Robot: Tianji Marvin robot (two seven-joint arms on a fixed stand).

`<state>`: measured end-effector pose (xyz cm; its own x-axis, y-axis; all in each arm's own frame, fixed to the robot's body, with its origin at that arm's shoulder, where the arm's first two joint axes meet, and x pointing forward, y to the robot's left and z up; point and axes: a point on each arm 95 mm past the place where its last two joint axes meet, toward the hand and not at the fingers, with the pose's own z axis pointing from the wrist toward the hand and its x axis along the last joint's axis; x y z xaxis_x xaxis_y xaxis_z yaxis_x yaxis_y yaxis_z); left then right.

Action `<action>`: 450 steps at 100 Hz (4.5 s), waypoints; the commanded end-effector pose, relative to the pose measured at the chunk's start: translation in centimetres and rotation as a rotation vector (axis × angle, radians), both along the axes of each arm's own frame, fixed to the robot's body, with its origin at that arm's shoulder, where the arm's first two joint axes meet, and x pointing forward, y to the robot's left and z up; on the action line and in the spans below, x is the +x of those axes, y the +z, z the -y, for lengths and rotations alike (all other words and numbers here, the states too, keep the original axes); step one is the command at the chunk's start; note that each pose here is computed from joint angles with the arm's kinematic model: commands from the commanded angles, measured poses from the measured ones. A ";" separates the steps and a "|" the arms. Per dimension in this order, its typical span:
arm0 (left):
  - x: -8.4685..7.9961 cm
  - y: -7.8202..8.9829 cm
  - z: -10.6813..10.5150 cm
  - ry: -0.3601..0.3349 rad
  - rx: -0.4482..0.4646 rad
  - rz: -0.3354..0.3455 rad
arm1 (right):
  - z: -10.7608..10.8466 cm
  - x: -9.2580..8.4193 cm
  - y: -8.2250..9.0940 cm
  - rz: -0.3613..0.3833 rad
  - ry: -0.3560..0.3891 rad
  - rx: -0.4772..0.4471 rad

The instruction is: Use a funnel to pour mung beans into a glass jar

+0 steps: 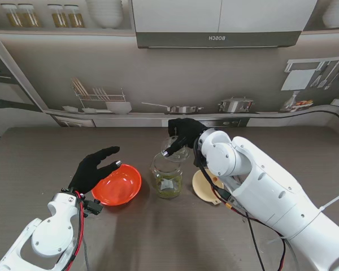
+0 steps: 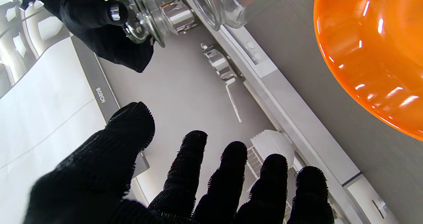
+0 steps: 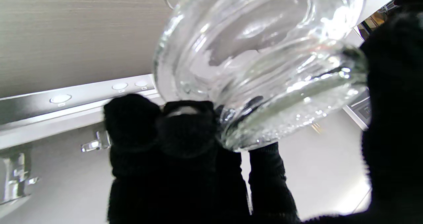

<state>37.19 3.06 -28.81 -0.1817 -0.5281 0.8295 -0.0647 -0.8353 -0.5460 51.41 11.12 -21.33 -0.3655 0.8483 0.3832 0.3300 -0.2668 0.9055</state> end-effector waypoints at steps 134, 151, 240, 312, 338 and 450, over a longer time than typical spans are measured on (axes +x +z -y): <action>-0.2 0.1 0.5 -0.022 -0.009 -0.005 | -3.4 0.6 -3.9 -0.003 0.123 -0.115; -0.2 0.1 0.5 -0.023 -0.008 -0.006 | -3.3 0.6 -4.0 0.022 0.135 -0.143; -0.2 0.0 0.6 -0.028 -0.009 -0.021 | -2.3 -0.1 -4.1 0.086 0.180 -0.195; -0.1 0.0 0.6 -0.031 -0.012 -0.030 | -2.2 -0.8 -4.3 0.147 0.201 -0.237; -0.2 0.0 0.6 -0.034 -0.011 -0.031 | -2.1 -0.9 -4.1 0.157 0.209 -0.256; 0.0 0.2 1.7 -0.088 0.009 -0.002 | 2.3 -5.0 -1.8 0.203 0.025 0.118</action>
<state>37.23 1.81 -28.65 -0.2158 -0.5219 0.8252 -0.1153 -0.8256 -0.5523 47.41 8.50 -22.59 -0.4512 0.8091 0.3765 0.1297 -0.3579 0.9247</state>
